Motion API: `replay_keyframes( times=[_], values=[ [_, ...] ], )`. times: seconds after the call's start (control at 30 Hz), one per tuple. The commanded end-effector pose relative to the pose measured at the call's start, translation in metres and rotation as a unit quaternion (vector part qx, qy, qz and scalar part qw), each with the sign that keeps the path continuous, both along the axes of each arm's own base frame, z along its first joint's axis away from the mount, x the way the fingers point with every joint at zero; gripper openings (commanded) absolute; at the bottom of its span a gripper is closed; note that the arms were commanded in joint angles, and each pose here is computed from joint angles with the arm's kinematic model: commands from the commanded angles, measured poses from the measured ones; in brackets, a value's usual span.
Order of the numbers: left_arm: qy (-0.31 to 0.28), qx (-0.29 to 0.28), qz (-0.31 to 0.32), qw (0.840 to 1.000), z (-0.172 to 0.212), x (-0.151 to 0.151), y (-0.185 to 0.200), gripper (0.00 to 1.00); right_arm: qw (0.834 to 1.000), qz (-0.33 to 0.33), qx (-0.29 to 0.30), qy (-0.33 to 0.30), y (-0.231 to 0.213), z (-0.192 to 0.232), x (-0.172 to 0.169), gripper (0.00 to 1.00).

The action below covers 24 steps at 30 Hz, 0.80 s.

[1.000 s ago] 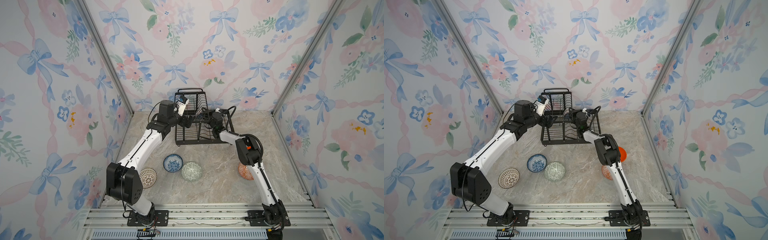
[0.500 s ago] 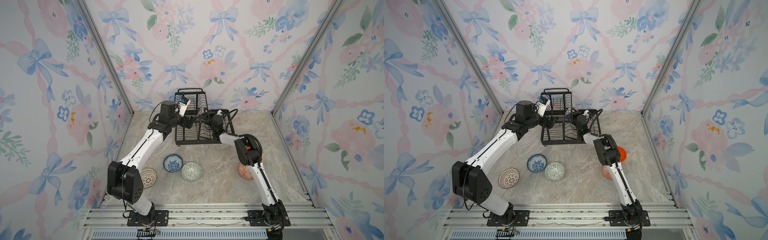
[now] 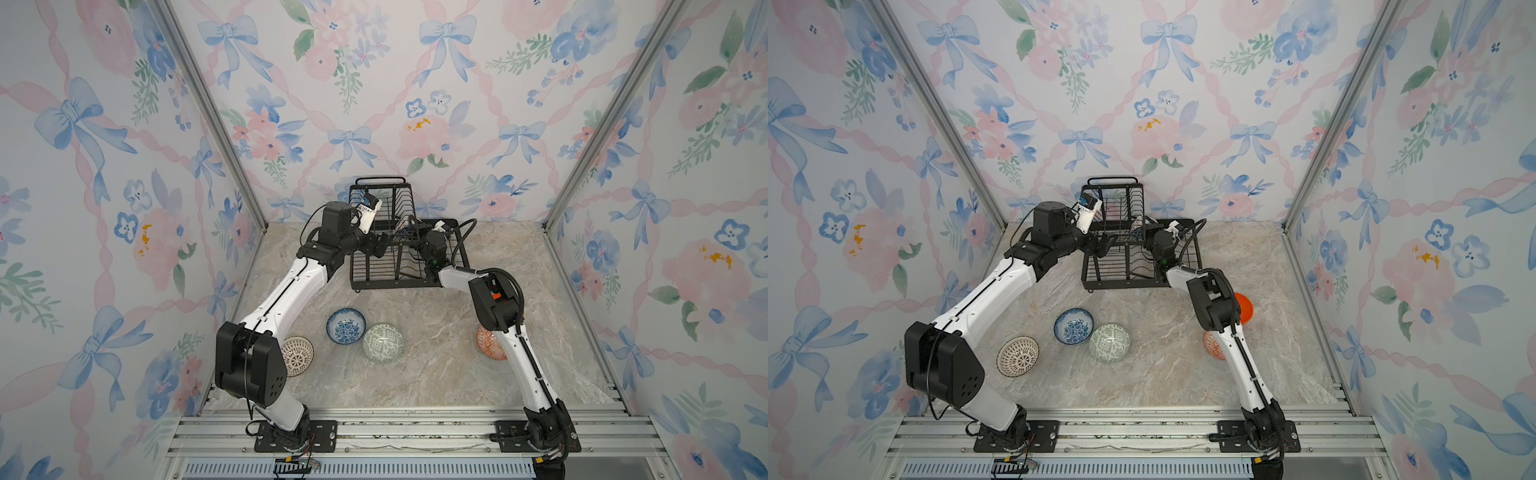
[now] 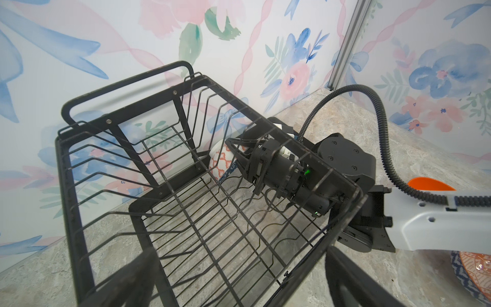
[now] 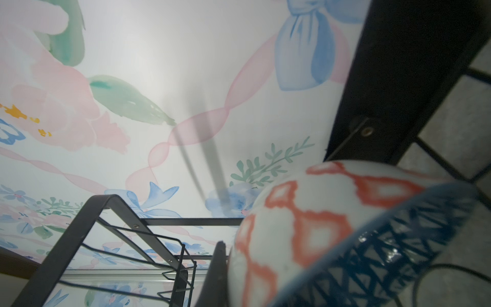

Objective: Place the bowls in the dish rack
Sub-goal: 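Lower the blue bowl upright into a rack slot with the right gripper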

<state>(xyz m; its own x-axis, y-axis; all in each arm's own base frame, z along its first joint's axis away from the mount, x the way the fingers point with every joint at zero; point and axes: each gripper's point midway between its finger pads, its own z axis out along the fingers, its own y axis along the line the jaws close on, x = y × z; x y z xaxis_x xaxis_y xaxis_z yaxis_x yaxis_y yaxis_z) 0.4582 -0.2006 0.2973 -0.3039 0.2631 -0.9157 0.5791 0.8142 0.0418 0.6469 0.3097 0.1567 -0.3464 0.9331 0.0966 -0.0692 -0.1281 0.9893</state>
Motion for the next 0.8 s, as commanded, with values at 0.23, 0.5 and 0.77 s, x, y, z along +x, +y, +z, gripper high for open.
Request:
replay_keyframes(
  times=[0.23, 0.5, 0.77],
  values=[
    [0.002, 0.002, 0.003, 1.0, -0.002, 0.001, 0.0, 0.98, 0.999, 0.026, -0.02, 0.025, 0.026, -0.031, -0.007, 0.01],
    [-0.002, 0.009, 0.003, 1.0, -0.002, -0.003, 0.002, 0.98, 0.999, 0.033, -0.023, 0.027, 0.036, -0.037, -0.008, 0.04],
    [-0.001, 0.013, 0.006, 1.0, -0.004, -0.007, 0.006, 0.98, 0.998, 0.038, -0.028, 0.029, 0.042, -0.04, -0.01, 0.04]
  ],
)
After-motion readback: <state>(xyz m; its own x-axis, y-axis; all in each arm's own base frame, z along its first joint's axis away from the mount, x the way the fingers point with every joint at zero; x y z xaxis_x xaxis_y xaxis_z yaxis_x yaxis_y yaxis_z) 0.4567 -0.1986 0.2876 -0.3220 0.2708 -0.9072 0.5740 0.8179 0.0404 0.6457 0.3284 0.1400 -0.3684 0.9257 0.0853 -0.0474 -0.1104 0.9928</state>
